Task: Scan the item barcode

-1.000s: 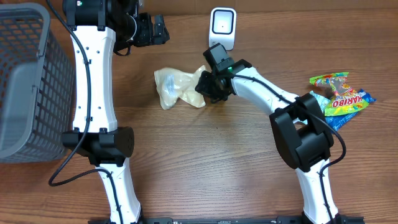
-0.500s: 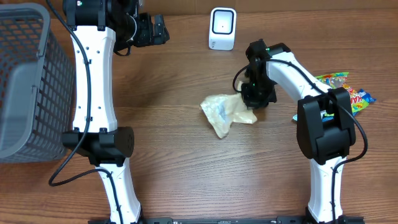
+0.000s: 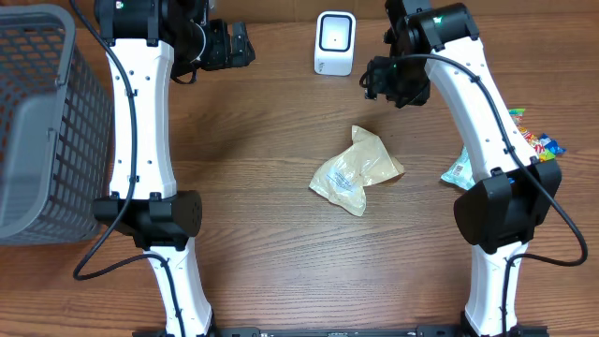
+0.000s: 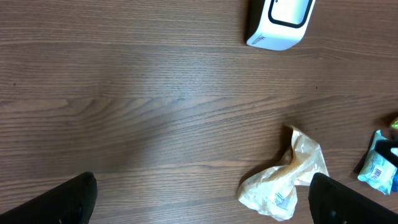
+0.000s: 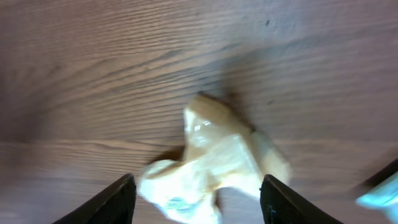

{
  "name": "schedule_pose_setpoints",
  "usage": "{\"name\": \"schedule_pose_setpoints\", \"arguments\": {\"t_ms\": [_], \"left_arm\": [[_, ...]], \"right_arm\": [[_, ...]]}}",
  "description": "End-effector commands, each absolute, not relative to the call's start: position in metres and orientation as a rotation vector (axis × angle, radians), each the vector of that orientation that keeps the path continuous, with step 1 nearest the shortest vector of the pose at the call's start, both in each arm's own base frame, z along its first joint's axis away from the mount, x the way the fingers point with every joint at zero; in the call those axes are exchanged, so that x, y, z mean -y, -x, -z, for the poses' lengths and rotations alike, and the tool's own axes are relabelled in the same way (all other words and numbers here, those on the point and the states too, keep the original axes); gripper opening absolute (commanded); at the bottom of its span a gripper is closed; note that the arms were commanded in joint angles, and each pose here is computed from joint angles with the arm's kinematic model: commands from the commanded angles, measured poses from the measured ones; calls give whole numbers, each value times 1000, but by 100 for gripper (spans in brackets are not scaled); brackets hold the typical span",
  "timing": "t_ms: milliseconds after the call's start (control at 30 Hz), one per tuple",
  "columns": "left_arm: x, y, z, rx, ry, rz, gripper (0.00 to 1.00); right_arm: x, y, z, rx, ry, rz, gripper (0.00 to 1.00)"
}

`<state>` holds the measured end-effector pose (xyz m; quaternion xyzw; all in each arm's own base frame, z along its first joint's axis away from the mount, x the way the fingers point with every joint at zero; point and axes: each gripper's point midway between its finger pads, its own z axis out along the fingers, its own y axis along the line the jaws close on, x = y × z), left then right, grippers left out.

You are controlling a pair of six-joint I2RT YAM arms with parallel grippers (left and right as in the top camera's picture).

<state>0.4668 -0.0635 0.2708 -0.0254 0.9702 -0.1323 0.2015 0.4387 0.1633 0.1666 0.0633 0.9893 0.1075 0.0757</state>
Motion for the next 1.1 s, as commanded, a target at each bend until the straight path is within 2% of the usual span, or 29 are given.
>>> {"name": "schedule_pose_setpoints", "arguments": {"t_ms": [0, 233, 567, 600, 667, 733, 833, 1000, 1067], "left_arm": [[69, -462, -283, -2684, 56, 373, 100], [69, -462, -283, -2684, 56, 373, 100], [69, -462, -283, -2684, 56, 373, 100], [69, -462, -283, -2684, 56, 373, 100], [69, -462, -283, -2684, 56, 373, 100], [69, -462, -283, -2684, 56, 373, 100], [69, -462, -283, -2684, 56, 373, 100], [69, -462, -283, -2684, 56, 373, 100], [69, -462, -283, -2684, 56, 373, 100]], "right_arm": [[-186, -421, -151, -2996, -511, -303, 65], [-208, -394, -93, -3035, -691, -162, 64], [-200, -366, -26, -3106, -681, -70, 54], [-199, -367, -24, -3102, -676, -67, 51], [-195, -366, -17, -3097, -667, -43, 38], [-195, -366, -16, -3119, -535, -43, 26], [-198, -367, -20, -3142, -370, -69, 4], [-205, -373, -51, -3156, -138, -158, 4], [-229, -377, -81, -3131, 58, -429, 4]]}}
